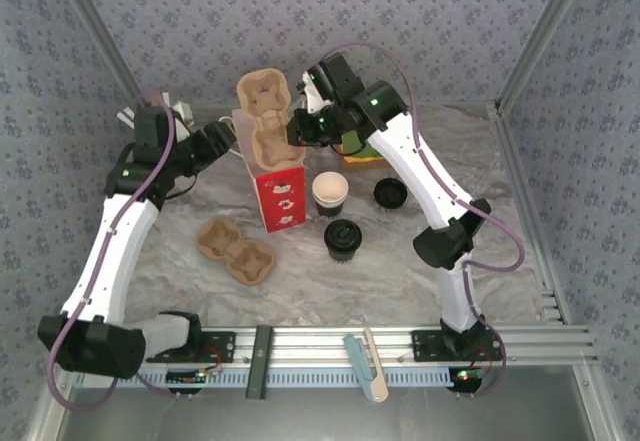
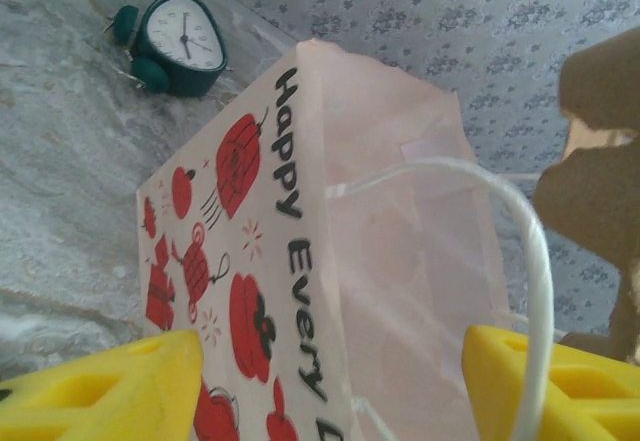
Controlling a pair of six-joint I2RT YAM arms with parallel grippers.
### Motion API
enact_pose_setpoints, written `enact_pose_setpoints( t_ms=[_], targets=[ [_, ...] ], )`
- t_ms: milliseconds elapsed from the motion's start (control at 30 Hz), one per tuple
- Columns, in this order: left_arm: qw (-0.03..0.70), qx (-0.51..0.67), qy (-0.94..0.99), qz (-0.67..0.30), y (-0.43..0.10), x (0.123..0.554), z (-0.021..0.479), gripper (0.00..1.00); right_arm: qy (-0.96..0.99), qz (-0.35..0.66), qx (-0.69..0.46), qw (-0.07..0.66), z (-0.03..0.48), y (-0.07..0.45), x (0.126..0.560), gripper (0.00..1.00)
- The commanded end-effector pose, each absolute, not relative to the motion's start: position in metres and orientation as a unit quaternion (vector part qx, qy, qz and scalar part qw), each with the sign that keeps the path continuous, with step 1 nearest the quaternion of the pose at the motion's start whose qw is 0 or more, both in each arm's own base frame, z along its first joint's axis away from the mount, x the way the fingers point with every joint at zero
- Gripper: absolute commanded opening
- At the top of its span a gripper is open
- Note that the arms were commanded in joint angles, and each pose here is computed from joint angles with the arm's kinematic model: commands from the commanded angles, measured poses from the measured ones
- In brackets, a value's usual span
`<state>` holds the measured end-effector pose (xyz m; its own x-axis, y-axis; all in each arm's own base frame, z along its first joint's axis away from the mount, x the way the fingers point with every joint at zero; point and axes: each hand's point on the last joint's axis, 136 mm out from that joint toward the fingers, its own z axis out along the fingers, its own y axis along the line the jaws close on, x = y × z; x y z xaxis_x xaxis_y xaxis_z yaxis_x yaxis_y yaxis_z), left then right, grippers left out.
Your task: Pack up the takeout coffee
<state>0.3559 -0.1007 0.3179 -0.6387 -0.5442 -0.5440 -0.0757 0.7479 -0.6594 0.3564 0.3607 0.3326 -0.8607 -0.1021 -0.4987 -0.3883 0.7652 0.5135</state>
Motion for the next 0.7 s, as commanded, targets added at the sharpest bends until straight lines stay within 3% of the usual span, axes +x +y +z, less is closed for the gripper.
enact_pose_setpoints(
  t_ms=[0,300,667],
  targets=[
    [0.412,-0.153,0.835,-0.332,-0.108,0.367,0.346,0.62,0.910,0.321,-0.109,0.238,0.340,0.361,0.365,0.17],
    [0.408,-0.132,0.825,-0.369,-0.121,0.374,0.351,0.11,0.905,0.335,-0.095,0.246,0.339,0.371,0.375,0.16],
    [0.379,-0.125,0.824,-0.401,-0.150,0.352,0.345,0.08,0.917,0.311,-0.108,0.224,0.318,0.373,0.371,0.16]
  ],
)
